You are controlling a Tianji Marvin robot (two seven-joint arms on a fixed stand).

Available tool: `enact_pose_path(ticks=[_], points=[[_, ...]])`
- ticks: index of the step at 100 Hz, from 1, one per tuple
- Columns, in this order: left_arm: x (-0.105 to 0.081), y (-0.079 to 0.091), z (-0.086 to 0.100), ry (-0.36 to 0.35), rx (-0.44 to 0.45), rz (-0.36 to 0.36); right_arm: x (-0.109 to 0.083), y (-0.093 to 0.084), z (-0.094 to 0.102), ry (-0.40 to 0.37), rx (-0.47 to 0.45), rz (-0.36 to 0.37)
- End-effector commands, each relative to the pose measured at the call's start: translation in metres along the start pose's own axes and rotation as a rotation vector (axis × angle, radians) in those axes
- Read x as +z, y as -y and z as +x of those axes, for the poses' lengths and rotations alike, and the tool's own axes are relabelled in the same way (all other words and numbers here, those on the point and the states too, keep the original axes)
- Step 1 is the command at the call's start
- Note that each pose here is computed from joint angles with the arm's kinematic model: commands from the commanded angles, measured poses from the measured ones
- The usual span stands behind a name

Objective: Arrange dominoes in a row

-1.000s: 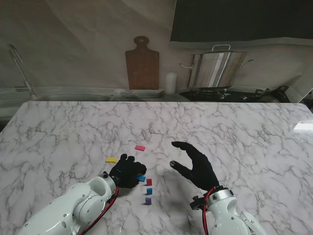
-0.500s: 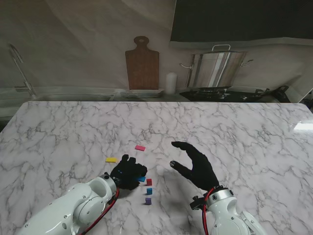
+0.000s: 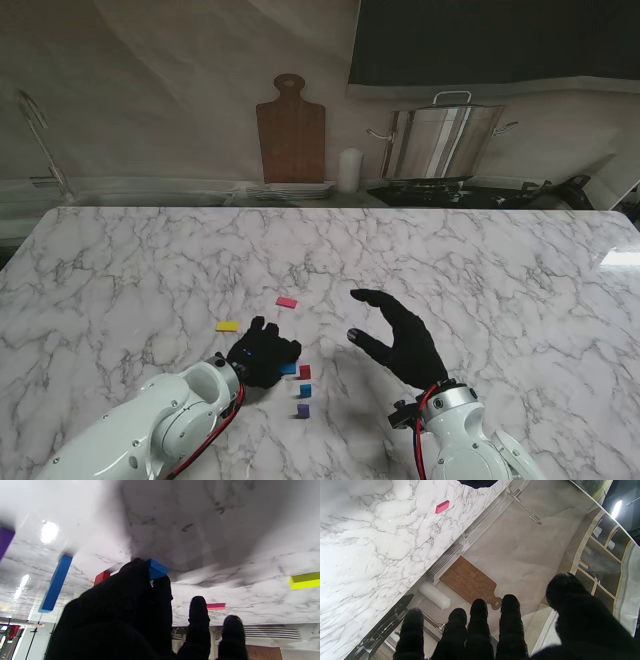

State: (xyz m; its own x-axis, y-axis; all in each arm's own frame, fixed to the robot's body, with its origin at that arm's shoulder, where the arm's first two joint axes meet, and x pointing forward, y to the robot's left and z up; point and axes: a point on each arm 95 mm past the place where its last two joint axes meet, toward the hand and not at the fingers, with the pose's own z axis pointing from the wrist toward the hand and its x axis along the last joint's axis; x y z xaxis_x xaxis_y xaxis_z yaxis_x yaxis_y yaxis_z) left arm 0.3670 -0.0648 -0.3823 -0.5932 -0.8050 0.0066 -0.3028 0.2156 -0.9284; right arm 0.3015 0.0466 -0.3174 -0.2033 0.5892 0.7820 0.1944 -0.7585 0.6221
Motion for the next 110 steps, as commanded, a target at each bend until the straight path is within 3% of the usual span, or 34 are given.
enact_pose_path(ticks=[1, 110], points=[[-0.0009, -0.0083, -0.0006, 0.007, 0.005, -0.036, -0.0010, 0.0018, -0.0015, 0.009, 0.003, 0.003], [-0.0021, -0.0064, -0.0059, 0.054, -0.001, -0.005, -0.0012, 0.0023, -0.0012, 0.007, 0.002, 0.007]])
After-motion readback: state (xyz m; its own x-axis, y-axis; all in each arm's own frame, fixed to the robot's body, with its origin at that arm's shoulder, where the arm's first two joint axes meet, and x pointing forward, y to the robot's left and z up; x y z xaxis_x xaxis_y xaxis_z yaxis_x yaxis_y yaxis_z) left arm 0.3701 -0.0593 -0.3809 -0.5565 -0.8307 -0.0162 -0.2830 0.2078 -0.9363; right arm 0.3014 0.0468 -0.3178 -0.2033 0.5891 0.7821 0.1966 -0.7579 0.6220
